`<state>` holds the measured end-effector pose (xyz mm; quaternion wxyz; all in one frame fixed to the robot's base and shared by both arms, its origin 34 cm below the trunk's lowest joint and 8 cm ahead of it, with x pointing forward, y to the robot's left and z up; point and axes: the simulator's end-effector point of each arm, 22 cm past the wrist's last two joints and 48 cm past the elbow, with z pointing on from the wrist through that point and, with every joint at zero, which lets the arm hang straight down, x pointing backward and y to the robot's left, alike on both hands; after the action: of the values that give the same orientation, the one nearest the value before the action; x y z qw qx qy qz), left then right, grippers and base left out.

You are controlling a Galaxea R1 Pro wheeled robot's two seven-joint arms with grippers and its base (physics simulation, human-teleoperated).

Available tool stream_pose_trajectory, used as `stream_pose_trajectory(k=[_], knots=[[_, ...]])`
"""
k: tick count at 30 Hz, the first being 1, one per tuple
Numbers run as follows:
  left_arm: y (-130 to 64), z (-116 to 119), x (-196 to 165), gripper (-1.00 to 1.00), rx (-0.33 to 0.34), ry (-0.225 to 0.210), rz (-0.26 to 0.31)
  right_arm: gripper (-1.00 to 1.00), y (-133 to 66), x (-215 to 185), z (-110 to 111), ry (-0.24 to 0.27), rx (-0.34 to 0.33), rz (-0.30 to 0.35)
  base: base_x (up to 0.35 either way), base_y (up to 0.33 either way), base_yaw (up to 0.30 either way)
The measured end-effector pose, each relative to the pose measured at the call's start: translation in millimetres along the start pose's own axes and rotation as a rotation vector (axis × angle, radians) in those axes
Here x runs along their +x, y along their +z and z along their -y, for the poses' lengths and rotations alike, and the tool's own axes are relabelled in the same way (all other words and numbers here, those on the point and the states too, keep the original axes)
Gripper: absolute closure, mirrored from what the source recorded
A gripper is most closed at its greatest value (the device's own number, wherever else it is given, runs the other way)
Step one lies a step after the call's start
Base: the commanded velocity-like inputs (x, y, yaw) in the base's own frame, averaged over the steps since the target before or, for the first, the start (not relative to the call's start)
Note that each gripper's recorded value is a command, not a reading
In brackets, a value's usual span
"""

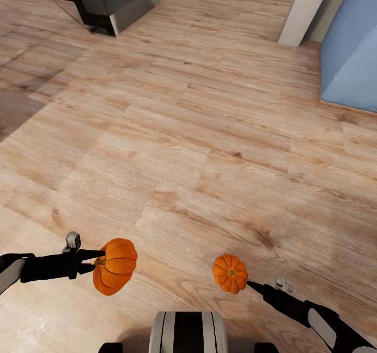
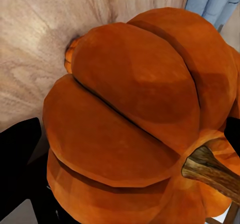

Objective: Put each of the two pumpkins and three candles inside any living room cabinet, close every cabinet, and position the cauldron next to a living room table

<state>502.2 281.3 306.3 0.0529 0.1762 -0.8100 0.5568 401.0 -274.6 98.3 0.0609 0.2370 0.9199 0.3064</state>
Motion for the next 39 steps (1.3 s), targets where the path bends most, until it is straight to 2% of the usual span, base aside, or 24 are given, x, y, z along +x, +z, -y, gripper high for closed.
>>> stream_pose_trajectory(k=[28, 39], knots=[[-1.1, -2.5, -0.2, 1.0, -0.003, -0.007, 0.004, -1.0, 0.0, -0.1, 0.2, 0.0, 0.002, 0.0, 0.048, 0.045, 0.0], [3.4, -15.0, 1.7, 1.0, -0.009, -0.03, -0.006, -1.0, 4.8, 8.4, 10.7, 0.01, 0.015, -0.014, 0.0, 0.0, 0.0]])
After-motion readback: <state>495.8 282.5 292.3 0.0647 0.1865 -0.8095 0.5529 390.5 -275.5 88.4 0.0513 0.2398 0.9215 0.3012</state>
